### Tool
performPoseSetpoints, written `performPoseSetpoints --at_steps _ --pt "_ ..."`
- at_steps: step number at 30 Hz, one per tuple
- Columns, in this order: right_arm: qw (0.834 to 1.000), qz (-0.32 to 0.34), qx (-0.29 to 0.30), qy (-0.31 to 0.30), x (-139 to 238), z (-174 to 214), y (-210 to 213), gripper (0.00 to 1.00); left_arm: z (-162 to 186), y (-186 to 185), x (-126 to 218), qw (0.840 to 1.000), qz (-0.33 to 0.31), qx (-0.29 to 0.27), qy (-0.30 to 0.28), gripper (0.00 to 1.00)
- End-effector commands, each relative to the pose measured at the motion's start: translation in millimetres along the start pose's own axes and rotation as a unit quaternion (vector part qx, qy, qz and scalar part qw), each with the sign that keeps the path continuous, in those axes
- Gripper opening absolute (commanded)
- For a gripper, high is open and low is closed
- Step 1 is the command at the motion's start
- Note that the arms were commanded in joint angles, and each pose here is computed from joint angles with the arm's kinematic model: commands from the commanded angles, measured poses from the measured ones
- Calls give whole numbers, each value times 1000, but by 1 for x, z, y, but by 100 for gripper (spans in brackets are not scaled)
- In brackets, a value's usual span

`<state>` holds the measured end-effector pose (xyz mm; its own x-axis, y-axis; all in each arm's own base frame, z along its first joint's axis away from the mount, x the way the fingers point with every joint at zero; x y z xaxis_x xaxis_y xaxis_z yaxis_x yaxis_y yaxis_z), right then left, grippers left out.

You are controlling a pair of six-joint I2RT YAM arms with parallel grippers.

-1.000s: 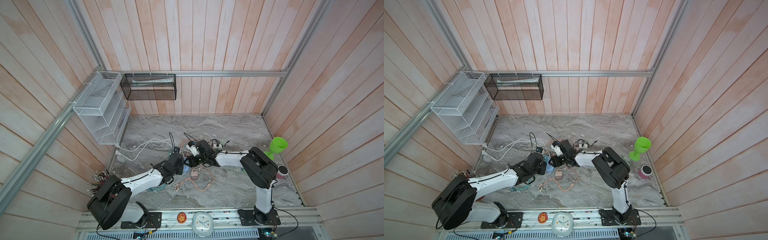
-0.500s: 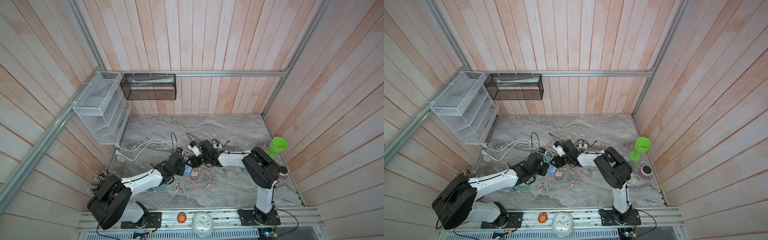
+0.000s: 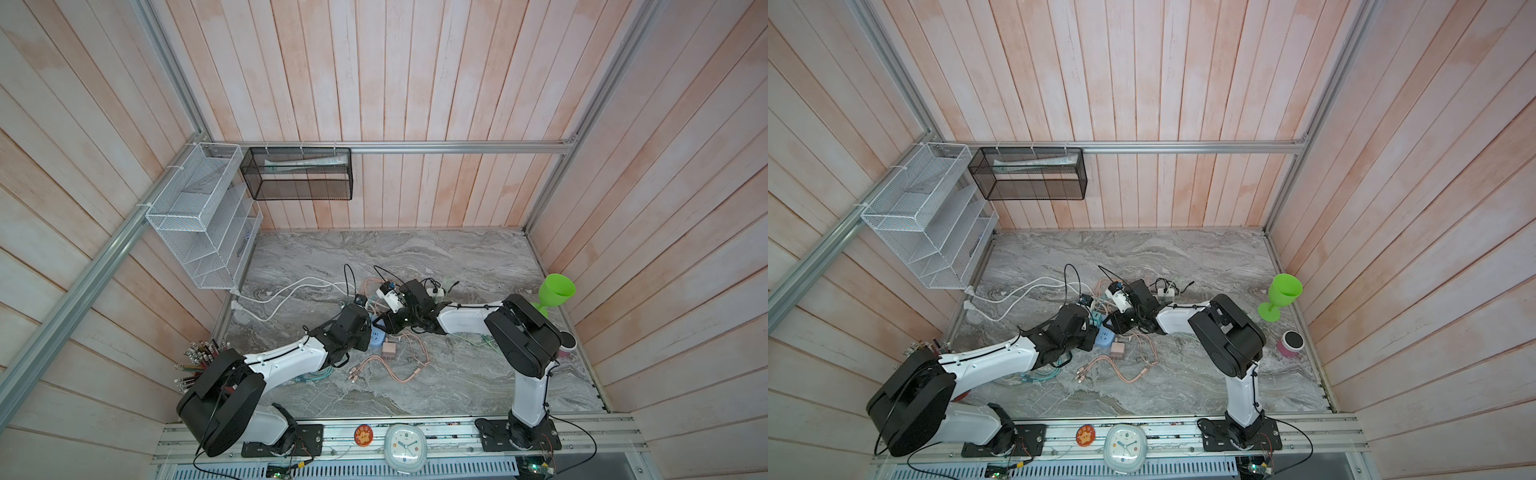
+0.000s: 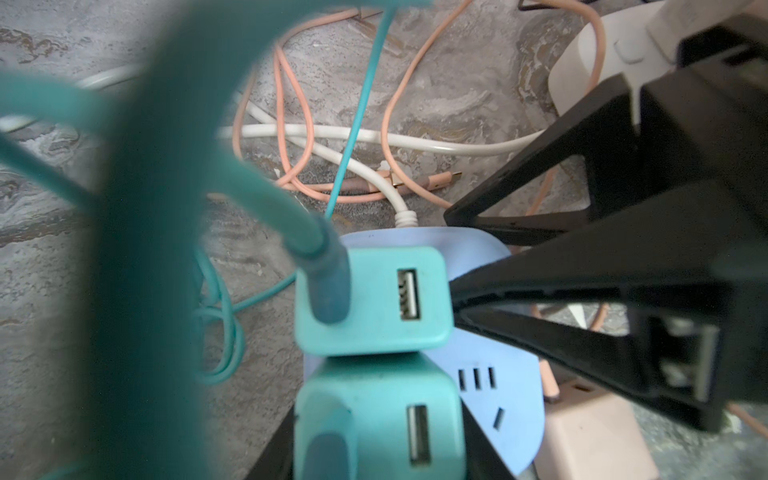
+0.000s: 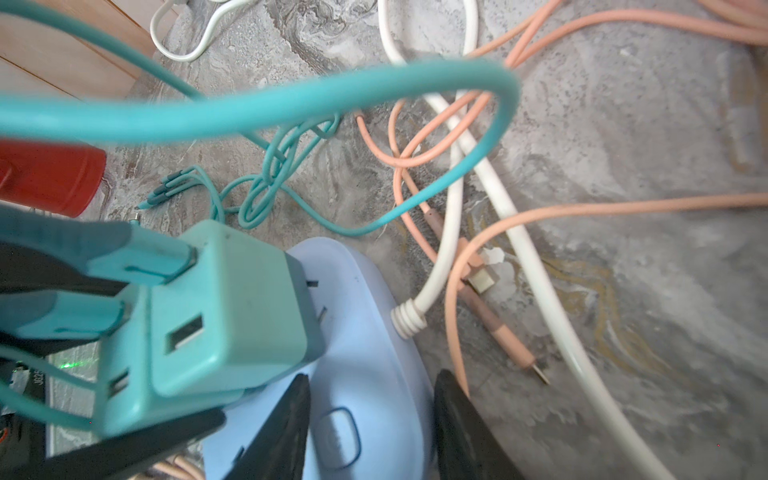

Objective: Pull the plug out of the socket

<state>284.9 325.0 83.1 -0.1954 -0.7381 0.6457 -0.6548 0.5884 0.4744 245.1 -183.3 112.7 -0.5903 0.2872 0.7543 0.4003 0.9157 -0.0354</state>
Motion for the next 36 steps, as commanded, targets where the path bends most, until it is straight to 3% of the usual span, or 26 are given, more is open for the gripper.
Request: performPoseSetpoints --at_steps 1,8,28,36 --pt "986 59 -36 155 -15 83 -25 47 -43 -19 7 995 46 28 -79 15" --pt "987 47 -26 152 -11 83 -18 54 -48 -20 4 996 41 35 -77 15" --pt "975 75 2 208 -17 110 -21 44 -61 -12 24 990 22 52 -129 15" --pt "974 72 11 213 -17 111 -16 46 -56 -15 13 992 26 57 -110 14"
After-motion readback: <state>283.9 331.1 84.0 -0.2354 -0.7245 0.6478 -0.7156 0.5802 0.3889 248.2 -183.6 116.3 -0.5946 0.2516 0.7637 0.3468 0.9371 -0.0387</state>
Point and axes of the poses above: each gripper's point midway between its finger pads, its own x axis back along the fingers, its own y axis along the line the jaws close on, z = x × y, the point moved 7 cm from there along x, back along the fingers, and after that the axes turned 3 degrees about -x, right-handed, at the moved point
